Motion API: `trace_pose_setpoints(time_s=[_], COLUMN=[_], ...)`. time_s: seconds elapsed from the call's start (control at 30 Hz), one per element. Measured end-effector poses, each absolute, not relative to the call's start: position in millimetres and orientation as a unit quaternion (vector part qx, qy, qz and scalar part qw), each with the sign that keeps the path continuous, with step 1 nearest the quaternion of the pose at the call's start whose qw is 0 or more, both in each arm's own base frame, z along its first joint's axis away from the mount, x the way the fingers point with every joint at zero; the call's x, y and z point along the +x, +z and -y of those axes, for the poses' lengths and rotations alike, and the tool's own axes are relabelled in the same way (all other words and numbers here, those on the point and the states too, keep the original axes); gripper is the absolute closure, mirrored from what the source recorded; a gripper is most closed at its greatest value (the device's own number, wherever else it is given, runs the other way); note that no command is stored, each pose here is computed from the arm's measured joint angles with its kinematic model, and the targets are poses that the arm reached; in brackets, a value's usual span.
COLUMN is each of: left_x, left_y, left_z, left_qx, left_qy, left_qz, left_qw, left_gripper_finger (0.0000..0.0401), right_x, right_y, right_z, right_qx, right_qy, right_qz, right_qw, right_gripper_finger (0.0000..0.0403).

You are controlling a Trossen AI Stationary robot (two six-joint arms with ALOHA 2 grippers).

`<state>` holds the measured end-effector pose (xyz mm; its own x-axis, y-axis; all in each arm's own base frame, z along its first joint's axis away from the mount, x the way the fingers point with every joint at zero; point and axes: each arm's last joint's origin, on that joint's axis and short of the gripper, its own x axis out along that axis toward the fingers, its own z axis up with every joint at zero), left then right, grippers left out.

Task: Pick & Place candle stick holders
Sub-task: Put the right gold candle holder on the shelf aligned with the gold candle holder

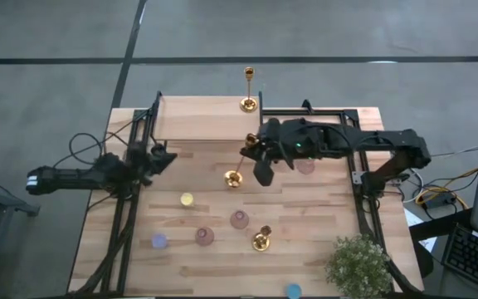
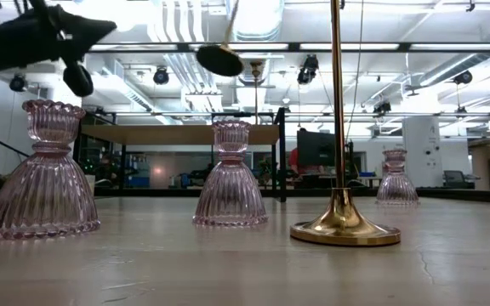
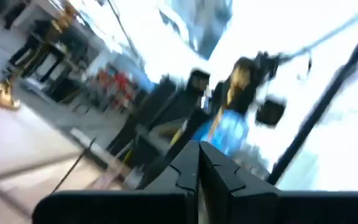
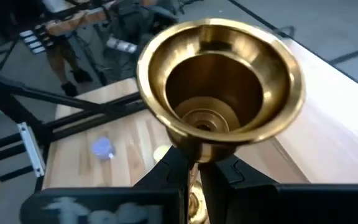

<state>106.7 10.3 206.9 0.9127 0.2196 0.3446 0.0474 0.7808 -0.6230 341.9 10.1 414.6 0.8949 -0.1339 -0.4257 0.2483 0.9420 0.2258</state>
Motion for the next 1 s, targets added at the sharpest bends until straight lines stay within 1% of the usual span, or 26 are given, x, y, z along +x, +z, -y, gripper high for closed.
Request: trace_pose_setpoints(time_s=[0.1, 0.23, 0.33, 0.4, 0.53, 0.77, 0.87, 1.0], left_x=[104, 104, 109, 114, 132, 167, 182, 196], left_y=[214, 231, 249, 261, 280, 312, 313, 323], left_z=[-11, -11, -11, -11, -11, -10, -11, -12], left_qx=[-0.358, -0.385, -0.370, -0.350, -0.314, -0.243, -0.238, -0.232], left_qy=[0.034, 0.023, 0.029, 0.037, 0.046, 0.033, 0.046, 0.052], left_qz=[0.241, 0.255, 0.250, 0.233, 0.169, 0.098, 0.035, 0.024], left_qw=[0.901, 0.887, 0.894, 0.907, 0.933, 0.965, 0.969, 0.971], left_gripper_finger=[0.0387, 0.0387, 0.0385, 0.0376, 0.0343, 0.0258, 0.0226, 0.0195], right_x=[361, 382, 395, 404, 416, 425, 423, 421], right_y=[420, 424, 424, 424, 428, 429, 432, 433], right_z=[-8, -1, 6, 10, 16, 25, 27, 27], right_qx=[0.128, 0.129, 0.134, 0.133, 0.142, 0.152, 0.156, 0.158], right_qy=[-0.091, -0.092, -0.092, -0.090, -0.068, -0.058, -0.059, -0.061], right_qz=[-0.215, -0.249, -0.275, -0.282, -0.278, -0.269, -0.264, -0.268], right_qw=[0.964, 0.955, 0.948, 0.946, 0.948, 0.949, 0.950, 0.948], right_gripper_finger=[0.0390, 0.0390, 0.0390, 0.0390, 0.0390, 0.0390, 0.0390, 0.0390])
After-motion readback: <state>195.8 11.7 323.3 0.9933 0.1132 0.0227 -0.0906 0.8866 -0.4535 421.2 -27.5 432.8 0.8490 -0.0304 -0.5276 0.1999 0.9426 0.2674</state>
